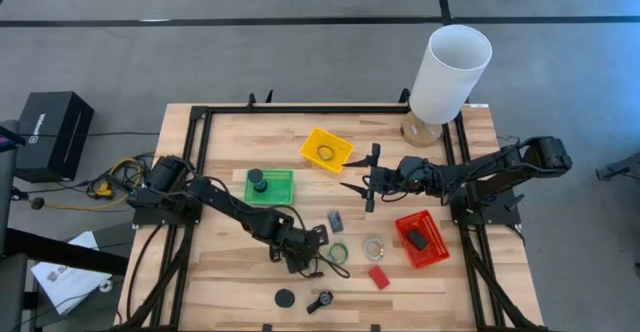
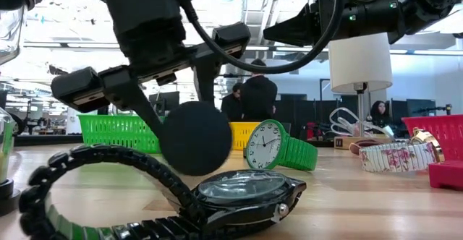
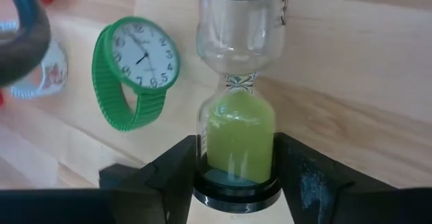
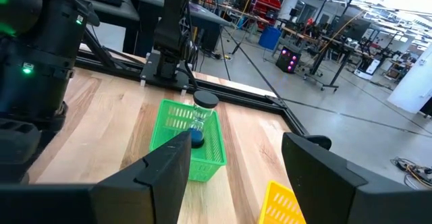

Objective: Pick & Place Office items
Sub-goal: Put the top green hourglass into the green basket

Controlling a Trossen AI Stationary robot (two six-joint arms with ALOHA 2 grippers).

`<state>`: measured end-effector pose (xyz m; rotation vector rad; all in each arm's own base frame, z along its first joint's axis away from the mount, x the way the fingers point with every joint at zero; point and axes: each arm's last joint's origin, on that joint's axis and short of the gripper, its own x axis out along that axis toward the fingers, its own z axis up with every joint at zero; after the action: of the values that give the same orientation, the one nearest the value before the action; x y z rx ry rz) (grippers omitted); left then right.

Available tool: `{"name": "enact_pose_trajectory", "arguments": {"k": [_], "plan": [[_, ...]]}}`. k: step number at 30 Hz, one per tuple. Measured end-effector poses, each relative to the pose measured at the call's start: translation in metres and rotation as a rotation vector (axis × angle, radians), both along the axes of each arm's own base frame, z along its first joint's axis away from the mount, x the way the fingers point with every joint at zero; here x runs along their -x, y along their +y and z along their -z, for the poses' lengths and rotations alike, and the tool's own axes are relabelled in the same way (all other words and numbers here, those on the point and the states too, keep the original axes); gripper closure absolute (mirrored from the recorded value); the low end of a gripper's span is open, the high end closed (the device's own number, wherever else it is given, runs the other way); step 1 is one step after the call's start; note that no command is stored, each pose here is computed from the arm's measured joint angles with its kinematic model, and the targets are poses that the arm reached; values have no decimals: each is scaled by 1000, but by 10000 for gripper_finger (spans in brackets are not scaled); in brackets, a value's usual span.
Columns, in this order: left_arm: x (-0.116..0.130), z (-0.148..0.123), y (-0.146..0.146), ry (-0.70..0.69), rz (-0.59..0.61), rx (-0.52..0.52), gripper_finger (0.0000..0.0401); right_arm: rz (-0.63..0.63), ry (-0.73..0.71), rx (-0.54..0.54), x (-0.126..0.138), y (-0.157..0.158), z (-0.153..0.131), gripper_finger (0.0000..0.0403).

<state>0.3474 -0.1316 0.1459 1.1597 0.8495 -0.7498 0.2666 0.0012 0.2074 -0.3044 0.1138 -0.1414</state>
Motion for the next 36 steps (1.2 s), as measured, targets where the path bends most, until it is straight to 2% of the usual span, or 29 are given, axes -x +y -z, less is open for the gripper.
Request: {"name": "enact_pose_trajectory", "arguments": {"k": [7,16,22,27,32,36], "plan": [[-2,-1,2,8,-149,97,223,3,0,2,0,0,0,179],[-2,-5,4,7,-255,168,224,4,2,44,-1,0,-2,179],[7,-24,21,-13,-310,259,224,103,11,80,0,-1,-2,179],[25,-53,49,-114,-418,375,224,115,19,93,0,2,-1,179],[58,-75,76,-265,-519,500,224,118,20,93,0,1,-1,179],[85,-80,93,-403,-601,626,224,119,13,91,0,1,-2,179]]}}
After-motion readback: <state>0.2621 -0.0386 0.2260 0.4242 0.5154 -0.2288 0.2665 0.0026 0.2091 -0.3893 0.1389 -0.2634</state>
